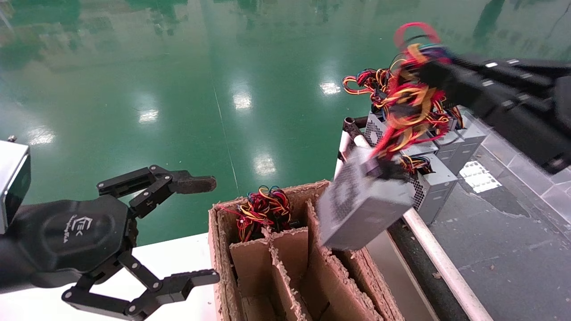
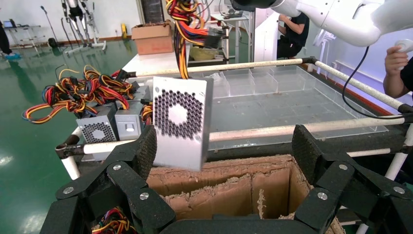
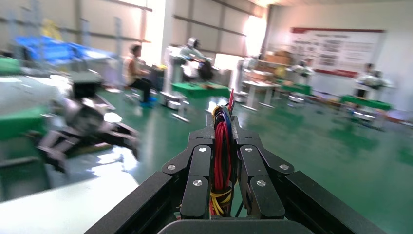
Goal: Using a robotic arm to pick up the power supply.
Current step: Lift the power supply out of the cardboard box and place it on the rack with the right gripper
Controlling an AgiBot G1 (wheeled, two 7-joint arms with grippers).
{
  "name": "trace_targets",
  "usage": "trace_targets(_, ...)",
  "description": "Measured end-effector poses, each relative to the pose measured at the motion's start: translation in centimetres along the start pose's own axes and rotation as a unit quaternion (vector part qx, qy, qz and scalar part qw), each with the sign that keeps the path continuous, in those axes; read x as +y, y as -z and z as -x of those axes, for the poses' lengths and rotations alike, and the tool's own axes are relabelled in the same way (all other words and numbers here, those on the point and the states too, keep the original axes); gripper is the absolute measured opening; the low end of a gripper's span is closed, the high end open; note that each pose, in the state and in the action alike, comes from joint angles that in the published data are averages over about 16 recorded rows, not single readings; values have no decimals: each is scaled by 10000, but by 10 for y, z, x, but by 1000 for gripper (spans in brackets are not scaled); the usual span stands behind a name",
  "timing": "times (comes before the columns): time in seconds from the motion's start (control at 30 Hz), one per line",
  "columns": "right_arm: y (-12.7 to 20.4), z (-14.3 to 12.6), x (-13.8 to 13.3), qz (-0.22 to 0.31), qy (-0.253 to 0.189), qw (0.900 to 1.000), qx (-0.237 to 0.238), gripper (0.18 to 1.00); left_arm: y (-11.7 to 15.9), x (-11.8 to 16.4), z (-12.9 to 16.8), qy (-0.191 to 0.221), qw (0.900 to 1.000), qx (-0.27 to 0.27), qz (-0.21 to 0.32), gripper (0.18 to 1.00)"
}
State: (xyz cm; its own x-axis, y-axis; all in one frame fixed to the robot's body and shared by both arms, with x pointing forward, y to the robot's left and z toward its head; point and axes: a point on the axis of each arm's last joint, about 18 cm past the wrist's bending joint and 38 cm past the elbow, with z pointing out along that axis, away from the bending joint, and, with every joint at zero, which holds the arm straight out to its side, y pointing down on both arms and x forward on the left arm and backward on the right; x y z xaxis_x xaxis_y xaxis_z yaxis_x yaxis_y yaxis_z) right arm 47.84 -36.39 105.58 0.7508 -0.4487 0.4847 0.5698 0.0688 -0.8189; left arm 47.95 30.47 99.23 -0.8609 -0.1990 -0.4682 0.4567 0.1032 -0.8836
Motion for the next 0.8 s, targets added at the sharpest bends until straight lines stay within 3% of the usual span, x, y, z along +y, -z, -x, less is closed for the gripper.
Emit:
trace_targets(0.3, 57, -26, -4, 342, 77, 9977, 573, 244, 0, 0, 0, 0, 10000, 0, 0, 1001)
trace_targets(0.8, 134, -38, -4, 750, -35, 9872, 1405, 244, 0, 0, 0, 0, 10000, 0, 0, 1001)
